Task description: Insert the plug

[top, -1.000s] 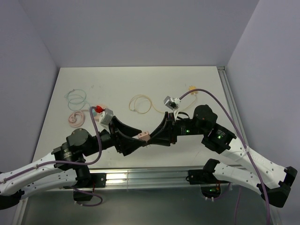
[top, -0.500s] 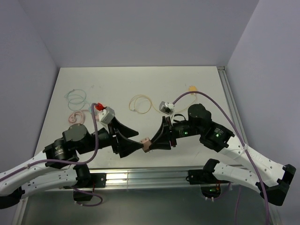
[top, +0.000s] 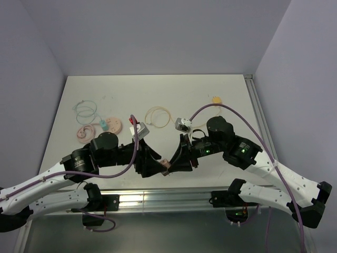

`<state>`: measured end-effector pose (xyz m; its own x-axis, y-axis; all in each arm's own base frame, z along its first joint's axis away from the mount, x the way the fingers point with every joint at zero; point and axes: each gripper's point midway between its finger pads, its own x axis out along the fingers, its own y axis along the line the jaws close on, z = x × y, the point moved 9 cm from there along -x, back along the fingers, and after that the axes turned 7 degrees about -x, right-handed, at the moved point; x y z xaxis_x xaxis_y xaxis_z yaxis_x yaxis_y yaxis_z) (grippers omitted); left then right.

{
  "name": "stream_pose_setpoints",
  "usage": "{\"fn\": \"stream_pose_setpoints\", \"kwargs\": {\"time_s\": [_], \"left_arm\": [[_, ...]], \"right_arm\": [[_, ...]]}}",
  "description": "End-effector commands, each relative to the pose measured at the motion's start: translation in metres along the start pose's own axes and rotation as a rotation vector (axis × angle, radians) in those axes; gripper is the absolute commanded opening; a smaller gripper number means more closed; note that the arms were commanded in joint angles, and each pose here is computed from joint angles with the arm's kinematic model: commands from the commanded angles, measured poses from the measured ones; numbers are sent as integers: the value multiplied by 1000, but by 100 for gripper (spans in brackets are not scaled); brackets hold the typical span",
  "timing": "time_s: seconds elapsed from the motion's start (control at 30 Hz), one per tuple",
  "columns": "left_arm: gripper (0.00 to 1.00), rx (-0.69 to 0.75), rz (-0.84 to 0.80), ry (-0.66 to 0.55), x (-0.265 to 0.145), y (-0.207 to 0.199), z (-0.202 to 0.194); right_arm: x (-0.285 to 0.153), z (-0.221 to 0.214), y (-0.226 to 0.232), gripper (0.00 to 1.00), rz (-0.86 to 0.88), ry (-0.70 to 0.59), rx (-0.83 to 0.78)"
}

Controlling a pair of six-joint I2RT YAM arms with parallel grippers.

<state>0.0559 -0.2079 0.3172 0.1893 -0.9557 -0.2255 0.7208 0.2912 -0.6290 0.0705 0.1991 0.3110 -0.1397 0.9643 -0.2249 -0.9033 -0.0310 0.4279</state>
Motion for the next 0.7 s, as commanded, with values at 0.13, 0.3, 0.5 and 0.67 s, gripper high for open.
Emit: {"fn": "stream_pose_setpoints", "kwargs": {"time_s": [0.13, 0.3, 0.5, 0.67], "left_arm": [[67, 35, -96, 10, -10, -13, 13], [61, 30, -94, 51, -5, -9, 11], [65, 21, -94, 102, 1, -3, 5], [57, 24, -103, 103, 3, -3, 5]], "right_arm": [[-3, 10, 7, 0, 17, 9, -70], [-3, 13, 7, 0, 11, 3, -78], [-1, 15, 5, 0, -1, 2, -75], [1, 14, 4, 0, 8, 12, -70]]}}
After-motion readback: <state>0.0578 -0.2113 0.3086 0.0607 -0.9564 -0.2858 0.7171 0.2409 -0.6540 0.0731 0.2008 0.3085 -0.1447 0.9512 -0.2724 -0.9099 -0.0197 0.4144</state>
